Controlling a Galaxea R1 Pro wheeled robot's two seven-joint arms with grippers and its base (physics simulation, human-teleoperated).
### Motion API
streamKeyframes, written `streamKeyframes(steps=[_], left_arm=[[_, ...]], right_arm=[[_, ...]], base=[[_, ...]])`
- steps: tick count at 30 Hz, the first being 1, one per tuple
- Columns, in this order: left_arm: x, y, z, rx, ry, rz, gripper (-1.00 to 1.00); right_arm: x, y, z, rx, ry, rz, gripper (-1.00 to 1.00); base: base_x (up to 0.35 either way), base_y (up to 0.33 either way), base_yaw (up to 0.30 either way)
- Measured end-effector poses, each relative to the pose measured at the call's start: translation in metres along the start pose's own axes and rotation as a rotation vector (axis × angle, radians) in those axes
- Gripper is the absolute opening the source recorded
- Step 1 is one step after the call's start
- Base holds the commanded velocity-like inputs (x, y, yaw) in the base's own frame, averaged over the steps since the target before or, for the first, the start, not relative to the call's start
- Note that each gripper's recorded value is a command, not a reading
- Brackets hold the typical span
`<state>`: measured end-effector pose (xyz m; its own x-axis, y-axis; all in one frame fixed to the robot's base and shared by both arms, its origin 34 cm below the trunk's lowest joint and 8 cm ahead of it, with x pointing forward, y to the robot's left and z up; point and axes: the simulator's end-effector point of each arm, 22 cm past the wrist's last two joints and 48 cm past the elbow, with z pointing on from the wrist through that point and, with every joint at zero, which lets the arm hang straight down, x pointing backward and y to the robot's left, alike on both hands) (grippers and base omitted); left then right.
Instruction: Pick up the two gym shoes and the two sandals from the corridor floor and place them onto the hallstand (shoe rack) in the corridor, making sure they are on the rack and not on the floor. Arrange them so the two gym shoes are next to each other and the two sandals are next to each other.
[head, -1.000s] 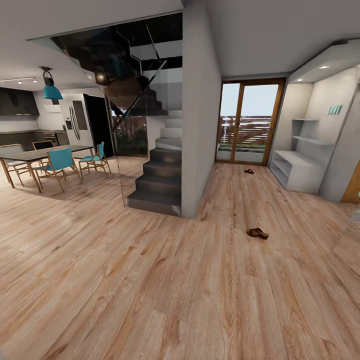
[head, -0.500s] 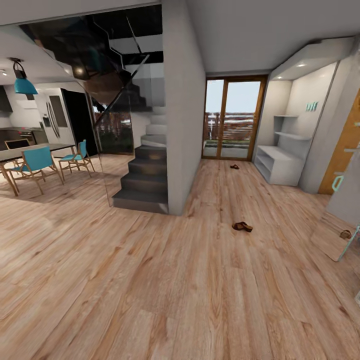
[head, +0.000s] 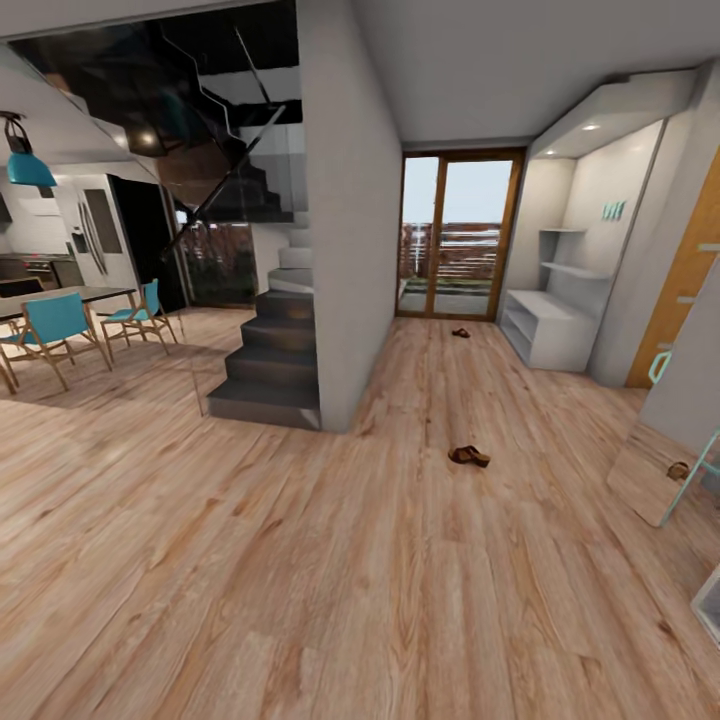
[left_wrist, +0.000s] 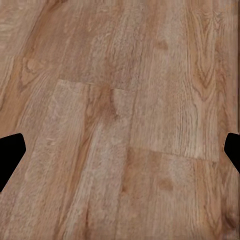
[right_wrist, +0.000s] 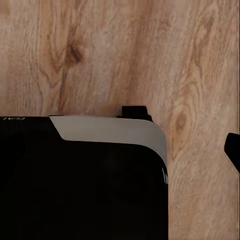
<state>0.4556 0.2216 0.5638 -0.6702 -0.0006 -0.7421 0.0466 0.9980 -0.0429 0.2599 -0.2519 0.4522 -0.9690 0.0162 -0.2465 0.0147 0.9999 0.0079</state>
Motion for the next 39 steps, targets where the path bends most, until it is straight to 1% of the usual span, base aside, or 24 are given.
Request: streamKeyframes(steps=[10, 12, 13, 17, 25, 31, 39], left_arm=[[0.0, 0.0, 0.0, 0.0, 0.0, -0.001, 1.0], [0.002, 0.0, 0.0, -0.001, 0.005, -0.001, 1.0], [0.008, 0.001, -0.001, -0.001, 0.018, -0.002, 1.0], [0.018, 0.001, -0.002, -0.003, 0.038, -0.004, 1.0], [0.021, 0.001, -0.003, -0.003, 0.044, -0.005, 1.0], [0.021, 0.001, -0.003, -0.003, 0.044, -0.005, 1.0], [0.021, 0.001, -0.003, -0.003, 0.044, -0.005, 1.0]], right_arm=[[0.0, 0.0, 0.0, -0.001, 0.0, -0.001, 1.0], [0.0, 0.0, 0.0, -0.001, 0.0, -0.001, 1.0], [0.0, 0.0, 0.0, -0.001, 0.0, -0.001, 1.0], [0.0, 0.0, 0.0, 0.0, 0.0, -0.001, 1.0], [0.0, 0.001, 0.0, -0.001, 0.0, -0.001, 1.0], [0.0, 0.001, 0.0, -0.001, 0.0, -0.001, 1.0], [0.0, 0.0, 0.0, -0.001, 0.0, -0.001, 1.0]], base=[[0.237, -0.257, 0.0], [0.246, -0.248, 0.0], [0.247, -0.247, 0.0], [0.247, -0.247, 0.0], [0.247, -0.246, -0.017], [0.247, -0.246, -0.138], [0.247, -0.244, -0.225]])
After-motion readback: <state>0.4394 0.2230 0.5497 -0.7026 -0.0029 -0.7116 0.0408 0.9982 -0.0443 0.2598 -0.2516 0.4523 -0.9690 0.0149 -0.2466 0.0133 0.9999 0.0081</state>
